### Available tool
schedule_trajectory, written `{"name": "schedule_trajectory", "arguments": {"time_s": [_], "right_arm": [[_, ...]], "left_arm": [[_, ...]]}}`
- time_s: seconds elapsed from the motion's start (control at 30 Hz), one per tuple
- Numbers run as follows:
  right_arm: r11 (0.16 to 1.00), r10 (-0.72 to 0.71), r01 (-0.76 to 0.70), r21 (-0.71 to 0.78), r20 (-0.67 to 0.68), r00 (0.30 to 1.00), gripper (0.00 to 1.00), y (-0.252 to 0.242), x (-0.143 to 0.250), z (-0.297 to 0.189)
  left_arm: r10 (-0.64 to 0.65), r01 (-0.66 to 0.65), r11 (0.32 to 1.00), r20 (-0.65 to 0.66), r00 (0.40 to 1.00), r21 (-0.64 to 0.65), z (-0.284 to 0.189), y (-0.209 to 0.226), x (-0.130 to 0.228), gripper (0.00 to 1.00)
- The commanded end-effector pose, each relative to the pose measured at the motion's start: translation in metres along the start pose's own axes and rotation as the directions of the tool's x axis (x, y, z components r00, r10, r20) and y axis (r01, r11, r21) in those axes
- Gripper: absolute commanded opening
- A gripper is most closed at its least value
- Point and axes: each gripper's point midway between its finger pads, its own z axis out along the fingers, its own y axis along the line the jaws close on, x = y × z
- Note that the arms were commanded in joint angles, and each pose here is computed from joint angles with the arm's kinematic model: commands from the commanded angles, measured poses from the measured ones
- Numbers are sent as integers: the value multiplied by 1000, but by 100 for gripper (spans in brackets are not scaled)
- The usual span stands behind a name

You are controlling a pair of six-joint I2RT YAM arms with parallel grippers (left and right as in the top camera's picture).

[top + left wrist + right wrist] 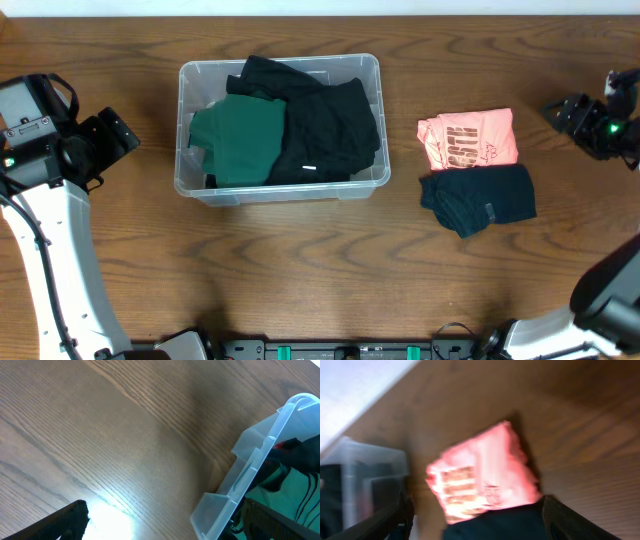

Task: Pack container
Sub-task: 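Move the right gripper to the pink t-shirt and grasp it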

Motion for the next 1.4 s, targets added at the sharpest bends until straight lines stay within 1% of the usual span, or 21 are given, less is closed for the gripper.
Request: {"name": "schedule_trajectory", "arguments": {"time_s": [0.0,0.07,0.2,0.37,0.53,0.73,0.8,0.83,0.87,0.9,0.93,0.97,1.0,1.1,1.13,1.17,1.27,1.37], "right_arm": [[990,-139,138,-16,-76,987,80,-21,14,28],[989,-148,147,-25,-118,982,80,-33,23,43],[993,-118,114,-32,-175,977,80,-53,38,70],[994,-99,86,-65,-233,967,80,-62,55,96],[993,-103,82,-83,-289,952,78,-59,72,115],[985,-165,141,-98,-322,932,73,-38,82,131],[985,-169,148,-89,-329,929,68,-35,83,135],[985,-171,152,-84,-330,928,62,-34,84,136],[986,-167,151,-73,-333,928,54,-34,84,137],[988,-156,143,-63,-336,929,44,-35,84,137],[989,-144,132,-58,-337,931,31,-36,84,137],[991,-135,123,-56,-338,931,21,-36,84,136],[993,-121,109,-54,-338,934,17,-35,84,136],[992,-106,79,-97,-323,940,7,-22,80,127],[989,-111,74,-128,-310,944,3,-14,76,123],[982,-120,71,-175,-288,950,1,0,71,115],[946,-139,68,-318,-205,969,1,43,51,86],[880,-163,107,-463,-82,983,1,97,26,40]], "left_arm": [[-12,12,1000,5,1000,-12,0,3,-2,98],[-12,12,1000,5,1000,-12,0,3,-2,98],[-12,12,1000,5,1000,-12,0,3,-2,98],[-12,12,1000,5,1000,-12,0,3,-2,98],[-12,12,1000,5,1000,-12,0,3,-2,98],[-12,12,1000,5,1000,-12,0,3,-2,98],[-12,12,1000,5,1000,-12,0,3,-2,98],[-12,12,1000,5,1000,-12,0,3,-2,98],[-12,12,1000,5,1000,-12,0,3,-2,98],[-12,12,1000,5,1000,-12,0,3,-2,98],[-12,12,1000,5,1000,-12,0,3,-2,98],[-12,12,1000,5,1000,-12,0,3,-2,98],[-12,12,1000,5,1000,-12,0,3,-2,98],[-12,12,1000,5,1000,-12,0,3,-2,98],[-12,12,1000,5,1000,-12,0,3,-2,98],[-12,12,1000,5,1000,-12,0,3,-2,98],[-12,12,1000,5,1000,-12,0,3,-2,98],[-12,12,1000,5,1000,-12,0,3,-2,98]]}}
